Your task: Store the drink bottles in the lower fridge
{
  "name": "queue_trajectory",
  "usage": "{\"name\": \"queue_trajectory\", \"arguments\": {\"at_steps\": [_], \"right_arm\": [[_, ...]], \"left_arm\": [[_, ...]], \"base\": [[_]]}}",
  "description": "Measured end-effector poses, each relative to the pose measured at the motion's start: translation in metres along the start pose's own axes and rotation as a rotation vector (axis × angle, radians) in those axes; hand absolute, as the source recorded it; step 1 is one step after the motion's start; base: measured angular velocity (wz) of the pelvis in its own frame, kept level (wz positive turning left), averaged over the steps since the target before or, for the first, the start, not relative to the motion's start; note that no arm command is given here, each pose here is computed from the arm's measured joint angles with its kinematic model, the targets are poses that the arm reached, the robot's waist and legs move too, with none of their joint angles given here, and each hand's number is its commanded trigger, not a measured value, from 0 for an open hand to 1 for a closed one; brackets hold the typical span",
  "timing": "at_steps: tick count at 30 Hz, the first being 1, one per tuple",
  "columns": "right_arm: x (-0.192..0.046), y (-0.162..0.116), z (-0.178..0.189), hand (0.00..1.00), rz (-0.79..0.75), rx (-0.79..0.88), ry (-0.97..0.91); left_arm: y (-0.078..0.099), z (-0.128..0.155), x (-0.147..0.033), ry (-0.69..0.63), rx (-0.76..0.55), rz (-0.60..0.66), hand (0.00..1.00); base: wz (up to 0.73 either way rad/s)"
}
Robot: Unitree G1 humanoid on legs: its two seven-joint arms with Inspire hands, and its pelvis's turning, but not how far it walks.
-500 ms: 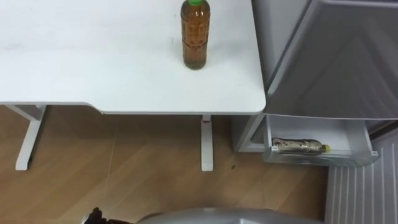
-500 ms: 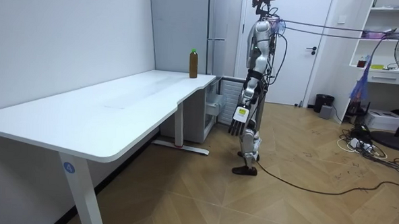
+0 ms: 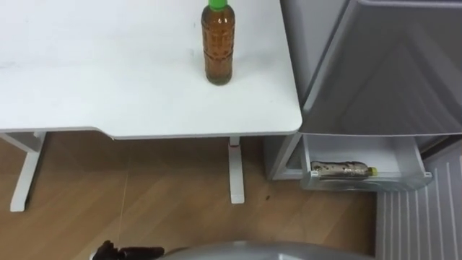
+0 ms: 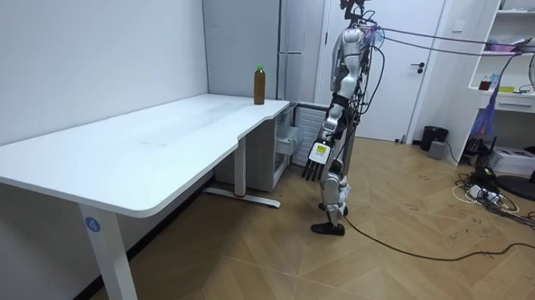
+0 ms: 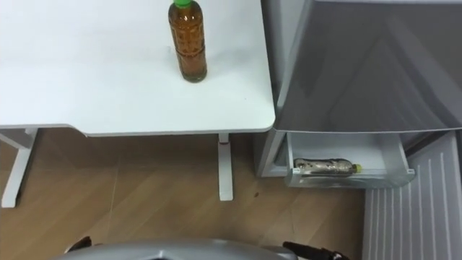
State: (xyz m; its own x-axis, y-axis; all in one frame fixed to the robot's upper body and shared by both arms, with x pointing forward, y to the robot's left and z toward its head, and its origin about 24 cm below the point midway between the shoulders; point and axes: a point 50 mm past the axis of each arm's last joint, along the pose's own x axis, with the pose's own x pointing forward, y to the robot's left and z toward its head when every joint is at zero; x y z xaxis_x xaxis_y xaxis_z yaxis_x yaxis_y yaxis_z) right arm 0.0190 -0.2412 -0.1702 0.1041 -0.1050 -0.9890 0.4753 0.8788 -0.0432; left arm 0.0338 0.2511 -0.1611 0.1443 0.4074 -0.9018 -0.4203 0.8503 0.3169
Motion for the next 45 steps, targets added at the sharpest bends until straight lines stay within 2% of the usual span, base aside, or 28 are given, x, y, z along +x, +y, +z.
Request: {"name": "queue_trajectory", "arguments": {"at_steps": [1,3,6,13,21,25,30,37,39,42,45], "right_arm": [[0.0,0.0,0.0,0.0,0.0,0.003,0.0],[0.0,-0.001,0.0,0.0,-0.003,0.012,-0.002],[0.0,-0.002,0.002,0.0,-0.003,0.021,-0.011],[-0.001,-0.005,0.002,0.0,-0.014,-0.004,-0.018],[-0.002,-0.01,-0.001,0.0,-0.041,-0.021,-0.015],[-0.002,-0.01,0.0,0.0,-0.056,-0.042,-0.027],[-0.001,-0.007,0.0,0.0,-0.049,-0.055,-0.044],[-0.001,-0.009,-0.002,0.0,-0.06,-0.068,-0.05],[-0.001,-0.009,-0.002,0.0,-0.068,-0.076,-0.048],[-0.001,-0.008,0.0,0.0,-0.064,-0.087,-0.056],[-0.001,-0.006,0.0,0.0,-0.055,-0.085,-0.063]], "left_arm": [[0.001,0.0,0.0,0.007,-0.044,0.007,0.0],[0.006,0.004,0.001,0.022,-0.23,0.047,0.0],[0.012,0.02,-0.001,-0.018,-0.396,0.107,0.0],[0.027,0.061,-0.009,-0.188,-0.547,0.263,0.0],[0.042,0.11,-0.036,-0.412,-0.7,0.432,0.0],[0.043,0.123,-0.047,-0.496,-0.685,0.49,0.0],[0.039,0.153,-0.074,-0.724,-0.648,0.502,0.0],[0.039,0.181,-0.108,-0.992,-0.565,0.527,0.0],[0.035,0.191,-0.124,-1.086,-0.551,0.506,0.0],[0.032,0.2,-0.138,-1.174,-0.524,0.468,0.0],[0.028,0.205,-0.145,-1.222,-0.494,0.419,0.0]], "base": [[0.0],[-0.05],[-0.02],[-0.05],[0.0],[0.03],[0.07],[-0.02],[0.0],[0.0],[0.06]]}}
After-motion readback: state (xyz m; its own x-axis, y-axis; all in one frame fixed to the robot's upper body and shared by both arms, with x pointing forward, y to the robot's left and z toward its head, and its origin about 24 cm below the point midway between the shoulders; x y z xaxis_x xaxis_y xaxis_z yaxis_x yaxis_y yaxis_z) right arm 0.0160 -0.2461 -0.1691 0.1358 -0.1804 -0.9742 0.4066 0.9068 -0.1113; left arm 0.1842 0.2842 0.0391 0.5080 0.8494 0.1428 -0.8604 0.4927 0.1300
